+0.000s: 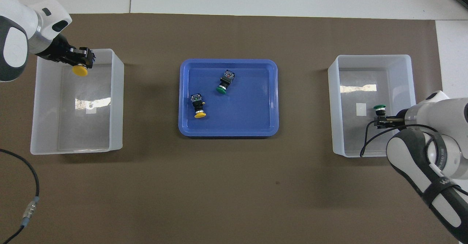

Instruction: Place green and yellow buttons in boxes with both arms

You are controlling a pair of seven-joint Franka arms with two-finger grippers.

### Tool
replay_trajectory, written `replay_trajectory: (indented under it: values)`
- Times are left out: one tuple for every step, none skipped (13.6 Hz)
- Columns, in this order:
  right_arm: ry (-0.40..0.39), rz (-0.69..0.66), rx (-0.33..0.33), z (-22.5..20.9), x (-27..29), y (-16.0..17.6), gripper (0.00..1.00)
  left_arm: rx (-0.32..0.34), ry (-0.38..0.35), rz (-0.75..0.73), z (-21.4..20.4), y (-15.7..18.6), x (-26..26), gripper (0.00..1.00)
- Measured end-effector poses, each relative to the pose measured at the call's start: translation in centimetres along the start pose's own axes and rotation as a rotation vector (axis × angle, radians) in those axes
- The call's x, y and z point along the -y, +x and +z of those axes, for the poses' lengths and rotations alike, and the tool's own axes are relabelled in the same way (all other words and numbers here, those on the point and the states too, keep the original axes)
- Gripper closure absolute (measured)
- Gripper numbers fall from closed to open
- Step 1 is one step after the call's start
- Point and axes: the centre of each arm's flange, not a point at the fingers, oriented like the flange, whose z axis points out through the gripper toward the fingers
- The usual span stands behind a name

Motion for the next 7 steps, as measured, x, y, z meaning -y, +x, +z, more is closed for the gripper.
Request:
replay_trajectory:
  values:
    - [-0.002, -0.003, -0.015, -0.7, 0.1, 0.3, 0.0, -0.008, 0.002, 0.002, 1.0, -0.4, -0.1, 0.57]
    - [-0.005, -0.006, -0.034, -1.9, 0.3, 0.8, 0.0, -0.015, 0.005, 0.003, 1.9, -0.8, -0.2, 0.57]
    - [-0.008, -0.009, -0.042, -3.3, 0.3, 1.2, 0.0, -0.02, 0.007, 0.004, 2.7, -1.2, -0.3, 0.57]
    - [-0.011, -0.01, -0.051, -5.0, 0.4, 1.8, 0.0, -0.025, 0.009, 0.005, 3.4, -1.8, -0.5, 0.57]
    - [-0.015, -0.018, -0.067, -7.0, 0.7, 2.5, 0.0, -0.028, 0.01, 0.006, 4.1, -2.3, -0.6, 0.57]
    - [-0.017, -0.034, -0.093, -9.1, 1.5, 3.4, 0.0, -0.031, 0.012, 0.005, 4.7, -2.8, -0.6, 0.57]
    - [-0.016, -0.057, -0.121, -11.3, 2.9, 4.4, 0.0, -0.032, 0.013, 0.003, 5.3, -3.4, -0.6, 0.57]
